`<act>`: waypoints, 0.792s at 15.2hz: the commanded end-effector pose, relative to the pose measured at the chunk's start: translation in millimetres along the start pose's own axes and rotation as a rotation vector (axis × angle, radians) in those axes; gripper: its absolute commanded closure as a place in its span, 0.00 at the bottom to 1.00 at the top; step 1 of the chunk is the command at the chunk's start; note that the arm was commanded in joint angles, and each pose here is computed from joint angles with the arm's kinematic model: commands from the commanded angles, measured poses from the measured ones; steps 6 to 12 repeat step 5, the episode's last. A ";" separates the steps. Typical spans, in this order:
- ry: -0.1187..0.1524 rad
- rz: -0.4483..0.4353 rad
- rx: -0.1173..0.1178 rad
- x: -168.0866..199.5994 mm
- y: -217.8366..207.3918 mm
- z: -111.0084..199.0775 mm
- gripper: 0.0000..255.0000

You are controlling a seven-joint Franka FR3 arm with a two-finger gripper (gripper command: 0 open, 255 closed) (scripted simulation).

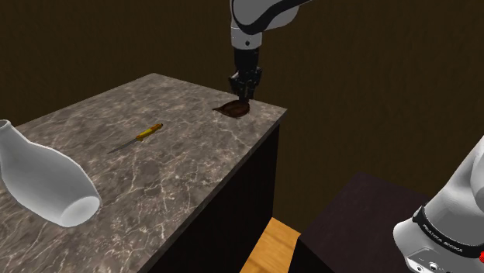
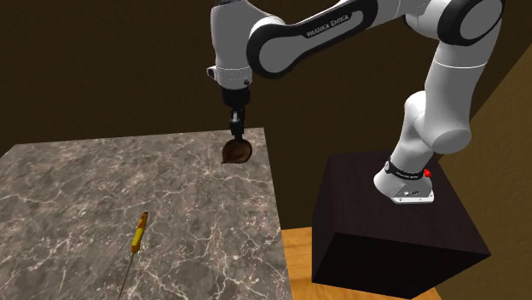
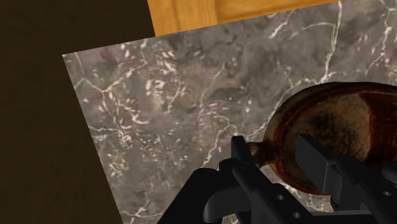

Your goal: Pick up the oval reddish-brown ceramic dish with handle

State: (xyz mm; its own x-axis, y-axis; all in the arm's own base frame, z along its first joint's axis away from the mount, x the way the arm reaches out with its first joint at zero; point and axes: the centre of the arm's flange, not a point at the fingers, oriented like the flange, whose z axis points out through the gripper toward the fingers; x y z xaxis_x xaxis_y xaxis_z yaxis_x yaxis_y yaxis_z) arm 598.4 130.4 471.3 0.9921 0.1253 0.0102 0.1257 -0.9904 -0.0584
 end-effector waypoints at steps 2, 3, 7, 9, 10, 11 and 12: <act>0.000 0.000 0.000 0.2 -0.1 -16.7 1.00; 0.000 0.000 0.000 0.3 -0.4 -22.0 1.00; 0.000 0.000 0.000 0.2 -0.5 -22.8 1.00; 0.000 0.000 0.000 0.2 -0.5 -22.8 1.00; 0.000 0.000 0.000 0.2 -0.5 -22.8 1.00; 0.000 0.000 0.000 0.2 -0.5 -22.8 1.00; 0.000 0.000 0.000 0.2 -0.5 -22.8 1.00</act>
